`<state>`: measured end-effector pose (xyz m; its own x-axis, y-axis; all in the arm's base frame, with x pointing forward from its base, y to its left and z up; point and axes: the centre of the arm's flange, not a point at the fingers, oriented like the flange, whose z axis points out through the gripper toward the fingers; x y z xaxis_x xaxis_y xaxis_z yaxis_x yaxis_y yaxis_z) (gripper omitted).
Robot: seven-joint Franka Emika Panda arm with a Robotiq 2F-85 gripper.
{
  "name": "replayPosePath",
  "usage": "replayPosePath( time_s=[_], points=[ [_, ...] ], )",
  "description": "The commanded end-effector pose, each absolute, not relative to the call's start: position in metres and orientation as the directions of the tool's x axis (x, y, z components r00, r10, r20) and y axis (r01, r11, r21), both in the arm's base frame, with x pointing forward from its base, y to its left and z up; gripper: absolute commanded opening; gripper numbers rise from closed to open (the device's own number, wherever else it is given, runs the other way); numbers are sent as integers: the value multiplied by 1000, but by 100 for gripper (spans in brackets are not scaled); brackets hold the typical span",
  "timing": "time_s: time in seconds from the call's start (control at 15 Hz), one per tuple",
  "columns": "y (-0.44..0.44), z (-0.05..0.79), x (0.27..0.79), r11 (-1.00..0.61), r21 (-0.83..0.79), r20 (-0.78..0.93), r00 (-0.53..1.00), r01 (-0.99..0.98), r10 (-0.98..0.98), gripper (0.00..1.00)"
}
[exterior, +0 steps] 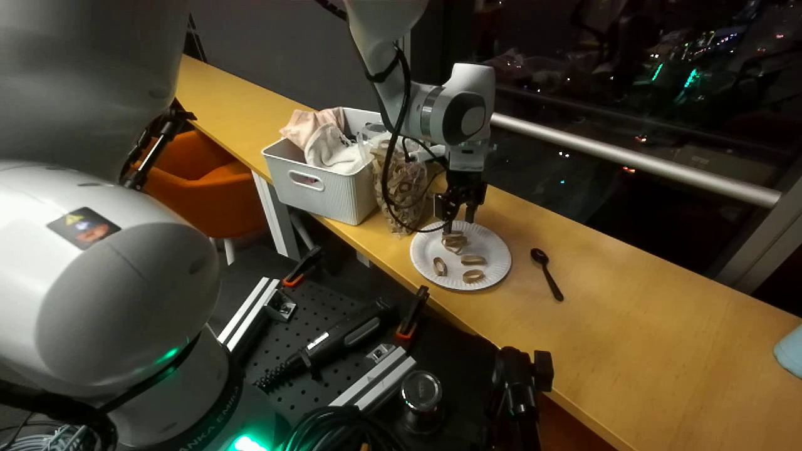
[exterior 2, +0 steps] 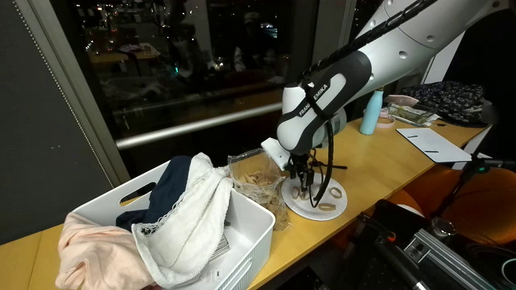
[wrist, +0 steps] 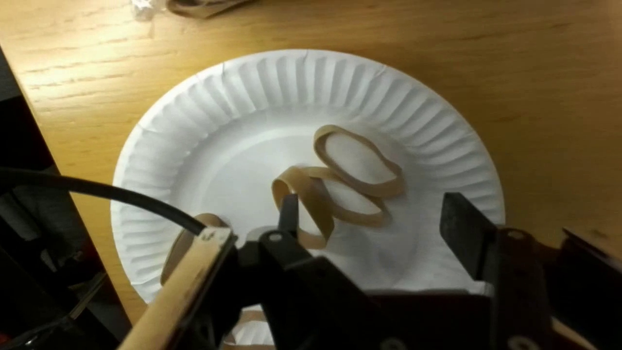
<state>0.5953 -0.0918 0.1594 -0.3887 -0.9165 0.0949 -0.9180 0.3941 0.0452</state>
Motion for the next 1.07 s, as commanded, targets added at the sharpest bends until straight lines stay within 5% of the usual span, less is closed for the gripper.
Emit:
replayPosePath(
  time_s=[0.0,0.8,0.87,0.93,1.0],
  points=[
    [-86,151,610,394,38,100,-389,-918,-916,75],
    [-83,122,587,415,82,114,-405,-906,-907,78],
    [-83,121,587,415,83,116,-405,-906,-907,73],
    [-83,121,586,415,81,115,-405,-906,-907,54],
    [-82,122,586,416,79,115,-406,-906,-907,54]
  ],
)
